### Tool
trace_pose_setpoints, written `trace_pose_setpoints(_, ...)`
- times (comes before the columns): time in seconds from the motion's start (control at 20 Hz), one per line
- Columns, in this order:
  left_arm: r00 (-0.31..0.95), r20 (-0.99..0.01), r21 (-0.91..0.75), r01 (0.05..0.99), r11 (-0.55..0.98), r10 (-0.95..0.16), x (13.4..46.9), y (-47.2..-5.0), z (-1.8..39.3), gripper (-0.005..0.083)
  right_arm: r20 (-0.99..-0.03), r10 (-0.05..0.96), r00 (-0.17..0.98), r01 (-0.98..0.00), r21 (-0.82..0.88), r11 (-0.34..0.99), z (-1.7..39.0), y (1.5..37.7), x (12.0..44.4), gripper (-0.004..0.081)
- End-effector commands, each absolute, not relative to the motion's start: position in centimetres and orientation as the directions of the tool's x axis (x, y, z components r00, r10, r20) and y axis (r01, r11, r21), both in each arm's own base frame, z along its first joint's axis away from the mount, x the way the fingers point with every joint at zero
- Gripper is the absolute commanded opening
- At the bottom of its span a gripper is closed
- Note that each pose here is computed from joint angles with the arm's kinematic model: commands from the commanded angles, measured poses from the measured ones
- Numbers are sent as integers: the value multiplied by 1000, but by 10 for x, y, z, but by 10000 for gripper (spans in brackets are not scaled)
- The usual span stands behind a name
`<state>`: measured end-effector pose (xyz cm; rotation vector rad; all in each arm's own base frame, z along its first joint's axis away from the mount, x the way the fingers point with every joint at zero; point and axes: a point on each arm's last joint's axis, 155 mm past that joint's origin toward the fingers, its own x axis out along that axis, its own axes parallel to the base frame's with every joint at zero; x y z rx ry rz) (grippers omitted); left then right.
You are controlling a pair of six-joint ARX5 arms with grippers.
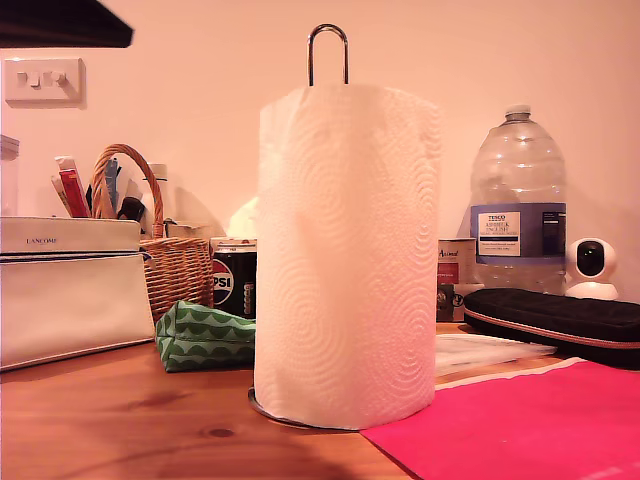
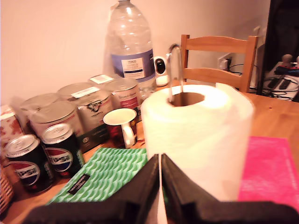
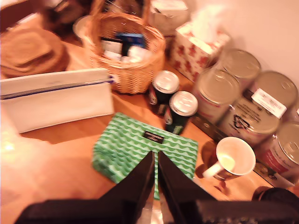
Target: Insert the paper towel roll into the metallic stand.
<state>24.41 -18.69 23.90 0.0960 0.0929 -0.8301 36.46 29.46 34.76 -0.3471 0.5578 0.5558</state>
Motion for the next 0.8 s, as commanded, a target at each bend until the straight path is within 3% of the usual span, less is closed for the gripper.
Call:
trace_pose_setpoints(0.0, 680, -124, 47, 732, 680, -723, 248, -181, 236, -24, -561, 392, 729, -563, -165, 810, 343, 283, 367, -10)
trace_pose_setpoints(0.35, 737, -142, 23, 670, 742, -661, 269, -152, 229, -24, -433, 367, 823, -467, -148, 872, 320, 213, 381, -10)
trace_pose_setpoints(0.6, 768, -152, 17, 632, 775, -623, 278, -138, 226, -24, -358, 245, 901, -312, -142, 939, 293, 136, 382, -10)
trace_pose_setpoints(0.75, 767, -155, 12, 631, 776, -622, 279, -136, 225, -24, -347, 214, 913, -267, -111, 957, 273, 96, 377, -10)
